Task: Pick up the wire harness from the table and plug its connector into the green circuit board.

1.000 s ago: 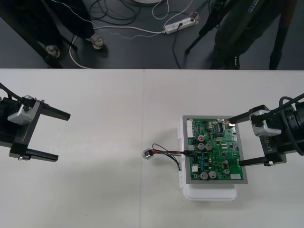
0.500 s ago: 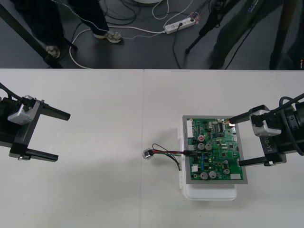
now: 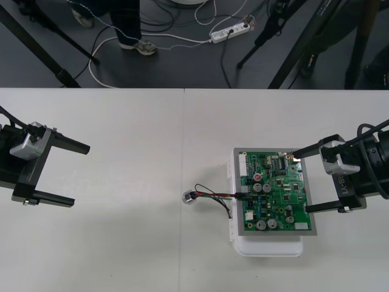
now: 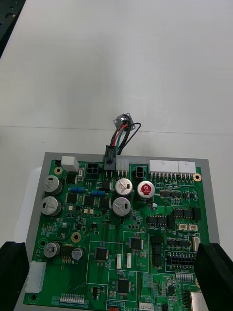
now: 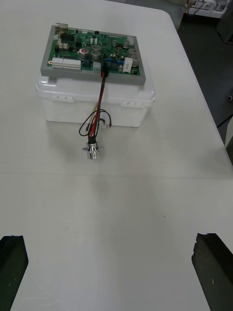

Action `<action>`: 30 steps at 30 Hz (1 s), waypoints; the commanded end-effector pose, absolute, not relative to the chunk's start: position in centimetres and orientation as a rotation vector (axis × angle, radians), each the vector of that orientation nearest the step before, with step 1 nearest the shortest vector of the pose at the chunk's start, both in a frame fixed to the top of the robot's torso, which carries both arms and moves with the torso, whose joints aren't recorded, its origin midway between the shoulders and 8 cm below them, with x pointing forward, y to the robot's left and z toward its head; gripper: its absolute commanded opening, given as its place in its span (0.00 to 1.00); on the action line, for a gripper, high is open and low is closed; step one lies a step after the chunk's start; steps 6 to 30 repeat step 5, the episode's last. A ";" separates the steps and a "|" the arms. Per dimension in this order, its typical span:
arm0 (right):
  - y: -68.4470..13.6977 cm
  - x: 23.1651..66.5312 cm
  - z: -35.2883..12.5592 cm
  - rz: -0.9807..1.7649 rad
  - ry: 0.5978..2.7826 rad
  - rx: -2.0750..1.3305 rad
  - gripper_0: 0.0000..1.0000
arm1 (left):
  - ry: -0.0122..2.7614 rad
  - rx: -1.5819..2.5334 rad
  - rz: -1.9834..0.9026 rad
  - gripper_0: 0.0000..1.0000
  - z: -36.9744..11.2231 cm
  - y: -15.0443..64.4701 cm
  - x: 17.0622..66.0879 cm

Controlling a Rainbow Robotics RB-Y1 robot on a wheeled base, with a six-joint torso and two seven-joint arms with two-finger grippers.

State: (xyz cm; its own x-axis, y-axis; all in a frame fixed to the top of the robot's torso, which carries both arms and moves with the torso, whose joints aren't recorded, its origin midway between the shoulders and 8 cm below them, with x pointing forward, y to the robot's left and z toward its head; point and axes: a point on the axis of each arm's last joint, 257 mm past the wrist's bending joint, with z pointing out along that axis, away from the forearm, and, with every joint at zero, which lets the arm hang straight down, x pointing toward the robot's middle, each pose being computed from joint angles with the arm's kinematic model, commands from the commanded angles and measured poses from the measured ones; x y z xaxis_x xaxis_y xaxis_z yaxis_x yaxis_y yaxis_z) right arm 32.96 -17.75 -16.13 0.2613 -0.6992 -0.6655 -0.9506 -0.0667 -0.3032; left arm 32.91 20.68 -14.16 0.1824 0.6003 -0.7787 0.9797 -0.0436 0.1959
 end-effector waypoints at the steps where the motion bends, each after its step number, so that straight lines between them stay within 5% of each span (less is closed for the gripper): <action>1: -19.1 33.0 -15.6 0.399 1.535 -1.836 1.00 | 1.532 1.711 -0.657 1.00 -13.5 21.3 33.0; 30: -19.1 33.0 -15.6 0.399 1.535 -1.836 1.00 | 1.532 1.711 -0.657 1.00 -13.5 21.3 33.0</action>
